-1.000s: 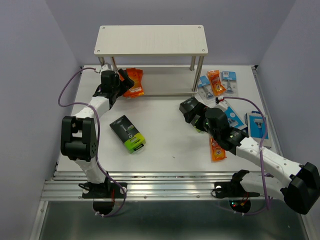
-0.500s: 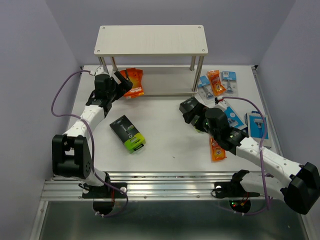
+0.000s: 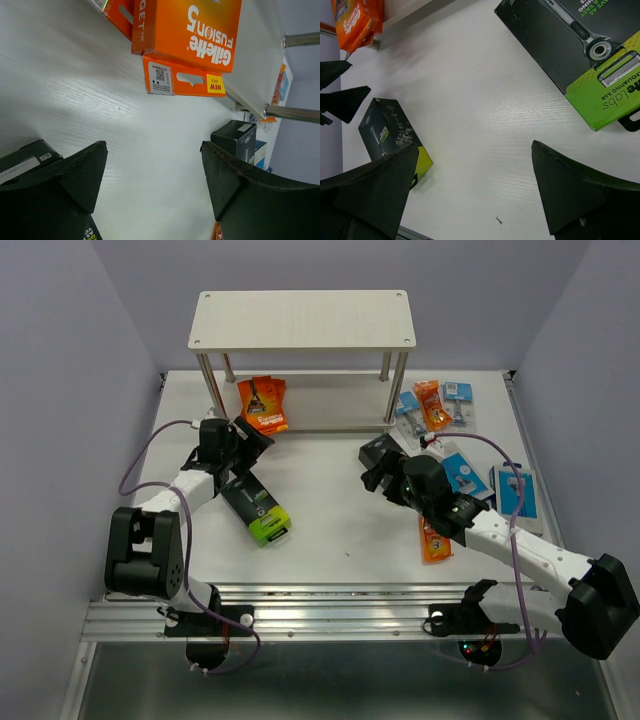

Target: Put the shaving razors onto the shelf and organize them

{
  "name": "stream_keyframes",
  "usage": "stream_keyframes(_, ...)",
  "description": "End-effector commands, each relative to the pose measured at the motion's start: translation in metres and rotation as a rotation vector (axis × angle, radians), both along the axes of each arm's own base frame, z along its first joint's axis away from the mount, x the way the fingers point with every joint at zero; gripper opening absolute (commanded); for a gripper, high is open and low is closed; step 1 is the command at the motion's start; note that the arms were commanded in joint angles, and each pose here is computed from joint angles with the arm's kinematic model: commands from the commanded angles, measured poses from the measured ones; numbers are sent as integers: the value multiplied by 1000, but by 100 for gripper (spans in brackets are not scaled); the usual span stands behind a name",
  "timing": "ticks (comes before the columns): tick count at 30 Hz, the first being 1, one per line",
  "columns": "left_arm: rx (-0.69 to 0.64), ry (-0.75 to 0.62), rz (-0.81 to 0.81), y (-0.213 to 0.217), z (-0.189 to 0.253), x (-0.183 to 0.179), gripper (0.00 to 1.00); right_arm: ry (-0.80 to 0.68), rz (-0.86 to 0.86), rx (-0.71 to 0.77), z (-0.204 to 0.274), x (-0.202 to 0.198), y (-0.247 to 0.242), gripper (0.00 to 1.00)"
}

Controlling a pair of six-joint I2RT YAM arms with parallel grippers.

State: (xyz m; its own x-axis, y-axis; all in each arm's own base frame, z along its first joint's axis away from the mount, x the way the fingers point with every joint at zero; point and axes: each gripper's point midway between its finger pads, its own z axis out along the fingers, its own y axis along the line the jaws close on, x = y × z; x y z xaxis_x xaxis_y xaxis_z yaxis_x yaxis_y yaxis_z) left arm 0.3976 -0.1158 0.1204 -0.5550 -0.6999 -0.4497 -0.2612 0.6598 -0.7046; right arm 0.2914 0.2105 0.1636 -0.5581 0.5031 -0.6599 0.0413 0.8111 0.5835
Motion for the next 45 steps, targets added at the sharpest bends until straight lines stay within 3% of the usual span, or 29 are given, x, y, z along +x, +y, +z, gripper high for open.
stream_keyframes(1, -125, -86, 8, -14, 24, 18, 85, -52, 23, 40, 20, 9, 10, 100)
stream_keyframes(8, -156, -94, 76, -9, 27, 26, 78, -64, 22, 20, 23, 14, 11, 100)
stream_keyframes(16, -173, -53, 140, -3, 22, 37, 56, -74, 25, -6, 25, 20, 12, 100)
stream_keyframes(32, -195, -68, 197, 6, 28, 50, 51, -81, 34, -26, 26, 25, 15, 100)
stream_keyframes(36, -202, -73, 206, 9, 28, 53, 45, -86, 33, -31, 28, 26, 15, 100)
stream_keyframes(45, -195, -86, 204, 10, 29, 63, 42, -88, 37, -40, 29, 30, 18, 100)
